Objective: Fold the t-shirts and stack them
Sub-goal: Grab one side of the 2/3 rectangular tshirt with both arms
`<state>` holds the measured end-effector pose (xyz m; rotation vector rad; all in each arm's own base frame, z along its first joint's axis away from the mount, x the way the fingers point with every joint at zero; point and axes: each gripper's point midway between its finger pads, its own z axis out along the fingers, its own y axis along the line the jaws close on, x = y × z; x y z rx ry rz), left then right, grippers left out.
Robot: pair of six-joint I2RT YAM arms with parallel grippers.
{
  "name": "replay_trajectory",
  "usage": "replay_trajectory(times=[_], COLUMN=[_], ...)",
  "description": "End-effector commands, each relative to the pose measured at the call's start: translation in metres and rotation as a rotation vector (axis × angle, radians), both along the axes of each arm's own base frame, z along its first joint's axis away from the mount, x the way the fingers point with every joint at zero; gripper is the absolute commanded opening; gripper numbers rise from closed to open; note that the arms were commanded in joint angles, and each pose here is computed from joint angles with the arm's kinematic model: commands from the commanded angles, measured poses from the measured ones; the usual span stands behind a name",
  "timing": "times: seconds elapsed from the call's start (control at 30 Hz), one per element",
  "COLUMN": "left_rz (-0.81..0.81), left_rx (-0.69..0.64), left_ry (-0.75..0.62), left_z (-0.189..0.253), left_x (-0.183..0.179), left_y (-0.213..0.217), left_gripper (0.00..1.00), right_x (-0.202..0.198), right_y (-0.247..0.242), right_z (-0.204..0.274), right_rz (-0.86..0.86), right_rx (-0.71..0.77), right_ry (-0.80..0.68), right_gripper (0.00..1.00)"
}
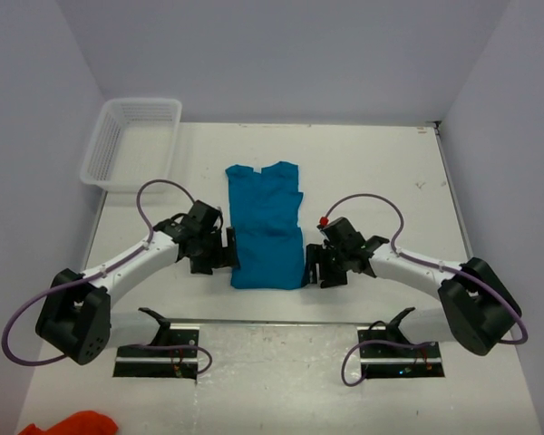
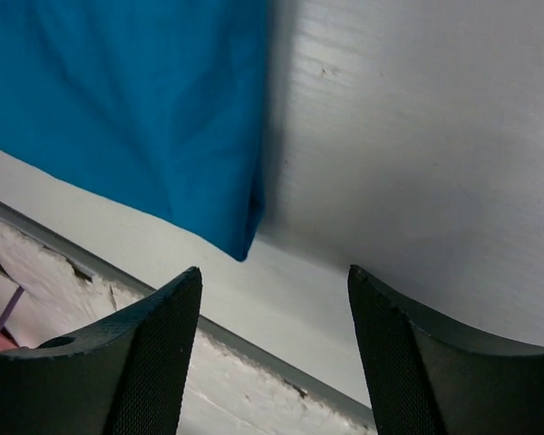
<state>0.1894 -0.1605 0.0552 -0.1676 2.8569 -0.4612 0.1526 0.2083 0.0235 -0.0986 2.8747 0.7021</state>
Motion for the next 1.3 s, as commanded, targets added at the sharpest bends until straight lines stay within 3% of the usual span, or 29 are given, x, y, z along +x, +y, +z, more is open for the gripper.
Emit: replay_trajectory(times=[0.0,0.4,1.27], left_rz=[0.008,0.007,-0.011], left_rx=[-0.06,-0.115,-0.141], left_ry=[-0.036,0.037,0.052], left_z=[0.004,-0.019,-0.026], left_x=[0.007,-0.017,-0.025], left_y=[-0.01,-0.013,-0.015], left_gripper=[0.84,0.74,0.73], right_x=[0.015,0.022,-0.007], right_y=[0.018,0.016,0.042], right_z=[0.003,-0.001,-0.028], right_rz=[-0.012,-0.058,-0.02], right_rx=[0.078,0.074,0.126], right_ry=[-0.039,-0.036,0.071], right_gripper=[0.66,0.61,0.5])
